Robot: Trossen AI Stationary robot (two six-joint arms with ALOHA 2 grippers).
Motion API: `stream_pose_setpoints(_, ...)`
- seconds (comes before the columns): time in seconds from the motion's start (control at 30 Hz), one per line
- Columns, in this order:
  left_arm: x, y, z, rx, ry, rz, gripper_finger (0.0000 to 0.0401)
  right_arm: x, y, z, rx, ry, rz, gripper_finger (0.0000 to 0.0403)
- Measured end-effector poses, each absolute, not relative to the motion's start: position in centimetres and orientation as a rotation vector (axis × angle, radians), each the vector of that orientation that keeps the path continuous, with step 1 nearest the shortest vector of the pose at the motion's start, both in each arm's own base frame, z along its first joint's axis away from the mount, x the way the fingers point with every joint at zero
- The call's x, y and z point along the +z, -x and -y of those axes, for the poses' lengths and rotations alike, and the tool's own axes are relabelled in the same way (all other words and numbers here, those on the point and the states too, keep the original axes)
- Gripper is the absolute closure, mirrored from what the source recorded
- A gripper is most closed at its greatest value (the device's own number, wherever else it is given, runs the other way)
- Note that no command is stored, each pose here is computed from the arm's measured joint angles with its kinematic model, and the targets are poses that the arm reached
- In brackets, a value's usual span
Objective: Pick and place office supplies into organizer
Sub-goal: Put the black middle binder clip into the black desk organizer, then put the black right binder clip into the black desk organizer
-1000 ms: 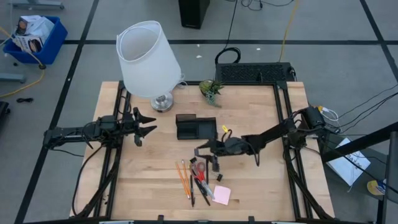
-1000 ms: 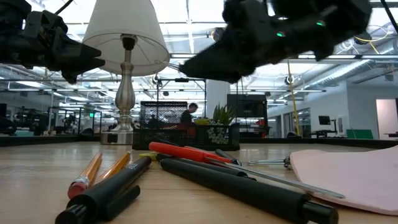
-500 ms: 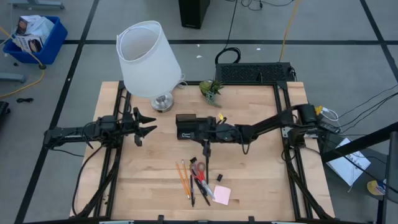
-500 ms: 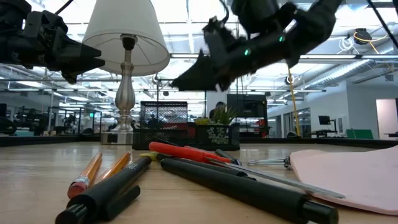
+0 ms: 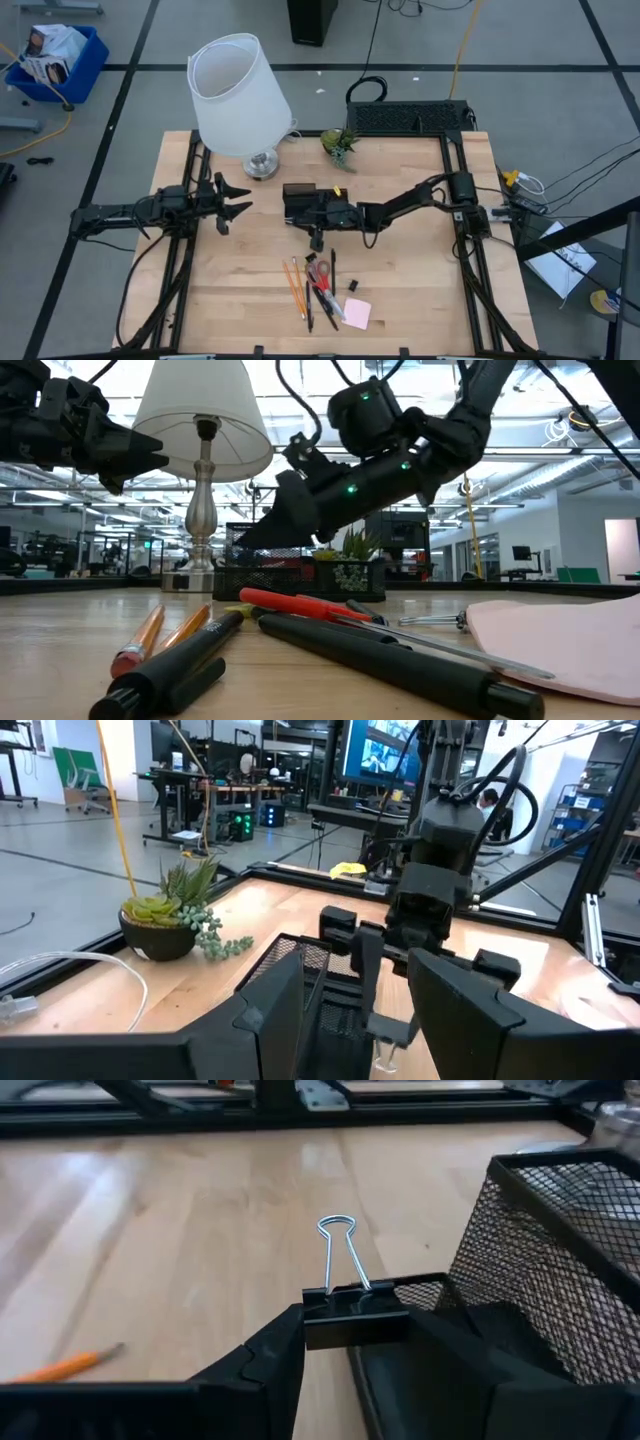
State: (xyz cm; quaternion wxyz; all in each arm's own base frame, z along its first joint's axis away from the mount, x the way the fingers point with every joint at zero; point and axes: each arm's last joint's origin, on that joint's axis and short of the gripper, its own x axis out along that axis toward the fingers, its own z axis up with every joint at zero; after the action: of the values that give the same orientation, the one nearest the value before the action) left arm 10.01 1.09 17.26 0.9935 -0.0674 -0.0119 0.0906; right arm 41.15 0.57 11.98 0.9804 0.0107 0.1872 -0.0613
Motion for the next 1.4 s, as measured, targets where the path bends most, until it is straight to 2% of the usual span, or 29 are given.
stream_pose_setpoints(0.33, 17.3, -10.0, -1.1, 0.182, 0.135, 0.023, 0.0215, 12.2, -40.9, 0.2, -0.314, 0.06, -0.413, 0.0225)
stream_pose_setpoints(0.57, 17.3, -10.0, -1.1, 0.181, 0.135, 0.024, 0.0215, 12.4, -40.7, -0.3, -0.306, 0.069, -0.439, 0.0227)
stream_pose_setpoints(0.73, 17.3, -10.0, -1.1, 0.182, 0.135, 0.023, 0.0215, 14.5, -39.3, -2.2, -0.256, 0.094, -0.553, 0.0228)
stream_pose_setpoints(1.0, 17.3, -10.0, -1.1, 0.181, 0.135, 0.024, 0.0215, 18.0, -35.3, -7.1, -0.191, 0.003, -0.732, 0.0244)
stream_pose_setpoints(1.23, 17.3, -10.0, -1.1, 0.181, 0.135, 0.023, 0.0215, 17.9, -33.5, -11.8, -0.108, 0.017, -0.761, 0.0248)
stream_pose_setpoints(1.4, 17.3, -10.0, -1.1, 0.182, 0.135, 0.023, 0.0215, 17.5, -32.4, -13.8, -0.144, 0.053, -0.774, 0.0248)
